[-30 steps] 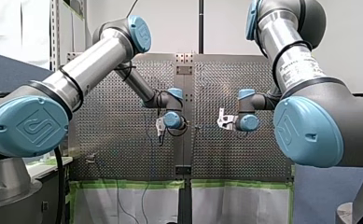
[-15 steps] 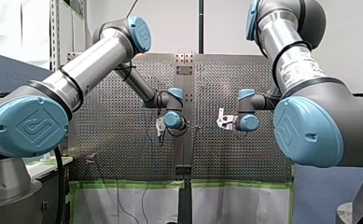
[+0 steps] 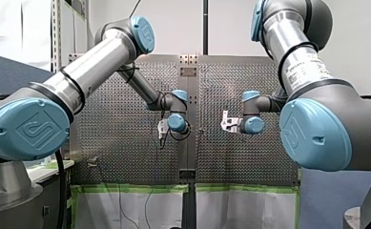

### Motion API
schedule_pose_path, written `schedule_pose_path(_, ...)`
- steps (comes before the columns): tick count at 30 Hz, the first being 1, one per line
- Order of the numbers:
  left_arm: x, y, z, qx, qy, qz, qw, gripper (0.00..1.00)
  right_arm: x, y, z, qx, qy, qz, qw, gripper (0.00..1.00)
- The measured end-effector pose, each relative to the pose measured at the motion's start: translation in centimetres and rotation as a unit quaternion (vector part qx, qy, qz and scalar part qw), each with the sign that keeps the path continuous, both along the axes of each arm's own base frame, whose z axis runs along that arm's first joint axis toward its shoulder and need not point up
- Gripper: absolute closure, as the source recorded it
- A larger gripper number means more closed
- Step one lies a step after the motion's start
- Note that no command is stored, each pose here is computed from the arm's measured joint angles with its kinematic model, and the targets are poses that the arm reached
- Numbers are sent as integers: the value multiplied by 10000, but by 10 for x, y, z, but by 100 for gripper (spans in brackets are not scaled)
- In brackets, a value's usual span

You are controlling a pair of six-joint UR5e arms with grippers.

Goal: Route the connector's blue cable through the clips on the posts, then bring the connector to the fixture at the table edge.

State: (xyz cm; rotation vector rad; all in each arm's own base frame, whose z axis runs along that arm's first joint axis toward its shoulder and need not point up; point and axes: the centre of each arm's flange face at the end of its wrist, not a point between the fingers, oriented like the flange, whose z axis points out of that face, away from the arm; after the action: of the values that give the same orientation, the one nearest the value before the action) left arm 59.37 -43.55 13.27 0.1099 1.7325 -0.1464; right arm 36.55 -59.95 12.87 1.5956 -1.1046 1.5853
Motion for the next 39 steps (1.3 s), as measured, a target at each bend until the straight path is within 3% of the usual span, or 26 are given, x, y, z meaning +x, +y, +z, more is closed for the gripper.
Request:
schedule_pose_path(25,-5,-2,-1,185,61,-14,9998,0,2,-7,9,12,13,12,10000,100)
schedule_pose_path(31,-22,-3,-4,508,248,-71,9984,0,3,-6,9,25,29,14,10000,100)
schedule_pose_path(39,-40,-3,16,576,43,-140,9982,0,4,-4,8,59,54,26,10000,100)
